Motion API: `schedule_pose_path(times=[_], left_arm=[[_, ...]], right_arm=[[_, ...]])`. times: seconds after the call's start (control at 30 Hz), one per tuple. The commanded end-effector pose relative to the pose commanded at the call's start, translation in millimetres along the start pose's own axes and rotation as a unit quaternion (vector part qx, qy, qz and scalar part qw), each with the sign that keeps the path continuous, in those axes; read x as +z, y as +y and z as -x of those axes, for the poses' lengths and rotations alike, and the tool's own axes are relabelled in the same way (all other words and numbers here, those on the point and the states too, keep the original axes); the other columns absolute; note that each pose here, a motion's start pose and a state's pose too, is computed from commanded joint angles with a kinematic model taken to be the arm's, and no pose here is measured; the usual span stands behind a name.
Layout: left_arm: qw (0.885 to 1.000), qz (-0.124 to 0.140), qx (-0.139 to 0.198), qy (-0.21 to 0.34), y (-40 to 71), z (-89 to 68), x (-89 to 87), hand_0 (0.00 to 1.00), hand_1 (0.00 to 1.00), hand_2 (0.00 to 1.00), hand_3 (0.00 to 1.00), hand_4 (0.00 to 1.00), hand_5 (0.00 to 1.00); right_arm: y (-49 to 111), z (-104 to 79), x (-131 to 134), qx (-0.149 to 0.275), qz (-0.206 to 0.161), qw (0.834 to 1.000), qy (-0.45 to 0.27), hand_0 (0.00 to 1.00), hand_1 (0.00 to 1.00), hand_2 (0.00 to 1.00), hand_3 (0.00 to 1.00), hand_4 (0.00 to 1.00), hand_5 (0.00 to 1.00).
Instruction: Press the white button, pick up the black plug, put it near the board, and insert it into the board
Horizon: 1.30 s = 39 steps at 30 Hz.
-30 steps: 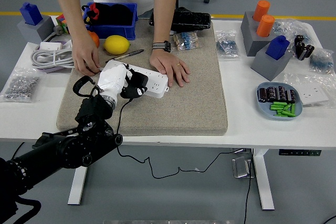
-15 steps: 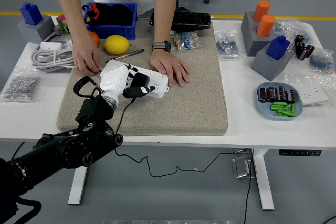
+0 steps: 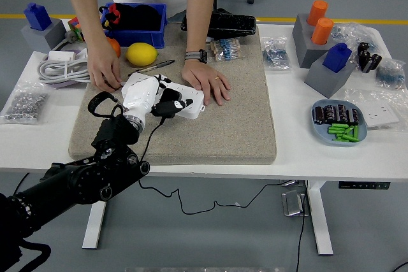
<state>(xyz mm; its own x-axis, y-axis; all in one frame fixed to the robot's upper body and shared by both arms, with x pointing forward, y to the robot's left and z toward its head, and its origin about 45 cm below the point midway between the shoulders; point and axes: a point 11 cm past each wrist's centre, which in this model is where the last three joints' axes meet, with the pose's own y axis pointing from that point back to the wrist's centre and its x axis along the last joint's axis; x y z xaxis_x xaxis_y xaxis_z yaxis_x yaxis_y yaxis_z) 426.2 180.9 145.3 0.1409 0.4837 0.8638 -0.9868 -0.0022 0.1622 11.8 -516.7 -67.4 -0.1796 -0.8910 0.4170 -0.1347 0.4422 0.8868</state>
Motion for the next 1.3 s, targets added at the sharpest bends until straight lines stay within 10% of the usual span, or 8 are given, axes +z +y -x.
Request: schedule_pose_path(times=[0.33, 0.63, 0.67, 0.83, 0.87, 1.03, 1.07, 1.3], left_arm=[[1.000, 0.012, 0.005, 0.010, 2.1, -3.2, 2.4, 0.915, 0.936, 0.905, 0.911, 0.998, 0.717], [0.996, 0.056, 0.042, 0.050, 15.8, -35.8, 9.5, 0.904, 0.879, 0.853, 0.882, 0.998, 0.635], [0.996, 0.060, 0.046, 0.055, 17.6, -39.9, 9.7, 0.867, 0.833, 0.791, 0.843, 0.911, 0.278], [0.993, 0.089, 0.048, 0.067, 34.7, -57.6, 8.4, 0.867, 0.833, 0.791, 0.843, 0.911, 0.278], [0.992, 0.093, 0.046, 0.067, 36.9, -58.2, 8.7, 0.810, 0.760, 0.695, 0.729, 0.698, 0.002], [0.992, 0.103, 0.016, 0.065, 48.8, -52.6, 5.1, 0.810, 0.760, 0.695, 0.729, 0.698, 0.002], [0.993, 0.104, 0.008, 0.063, 50.5, -50.4, 4.5, 0.829, 0.773, 0.664, 0.732, 0.443, 0.002], [0.991, 0.124, -0.039, 0.043, 60.1, -35.7, 5.7, 0.857, 0.807, 0.717, 0.741, 0.472, 0.002]], right_arm=[[0.0, 0.9, -1, -0.001, -0.001, 1.000, 0.001, 0.875, 0.754, 0.749, 0.698, 0.879, 0.497], [0.1, -1.1, 0, 0.001, -0.001, 1.000, 0.001, 0.874, 0.753, 0.746, 0.697, 0.878, 0.497], [0.1, -1.0, 0, 0.000, -0.001, 1.000, 0.001, 0.874, 0.753, 0.745, 0.696, 0.878, 0.497], [0.1, -1.4, -1, 0.002, -0.003, 1.000, -0.002, 0.874, 0.753, 0.745, 0.696, 0.878, 0.497], [0.1, -1.5, -1, 0.002, -0.003, 1.000, -0.002, 0.872, 0.752, 0.746, 0.695, 0.877, 0.495], [0.1, -1.8, -1, 0.002, -0.003, 1.000, -0.002, 0.872, 0.752, 0.746, 0.695, 0.877, 0.495], [0.1, -1.5, -1, 0.002, -0.004, 1.000, -0.001, 0.872, 0.751, 0.745, 0.694, 0.877, 0.496], [0.2, -1.8, 0, 0.002, -0.005, 1.000, -0.003, 0.872, 0.750, 0.744, 0.693, 0.875, 0.493]])
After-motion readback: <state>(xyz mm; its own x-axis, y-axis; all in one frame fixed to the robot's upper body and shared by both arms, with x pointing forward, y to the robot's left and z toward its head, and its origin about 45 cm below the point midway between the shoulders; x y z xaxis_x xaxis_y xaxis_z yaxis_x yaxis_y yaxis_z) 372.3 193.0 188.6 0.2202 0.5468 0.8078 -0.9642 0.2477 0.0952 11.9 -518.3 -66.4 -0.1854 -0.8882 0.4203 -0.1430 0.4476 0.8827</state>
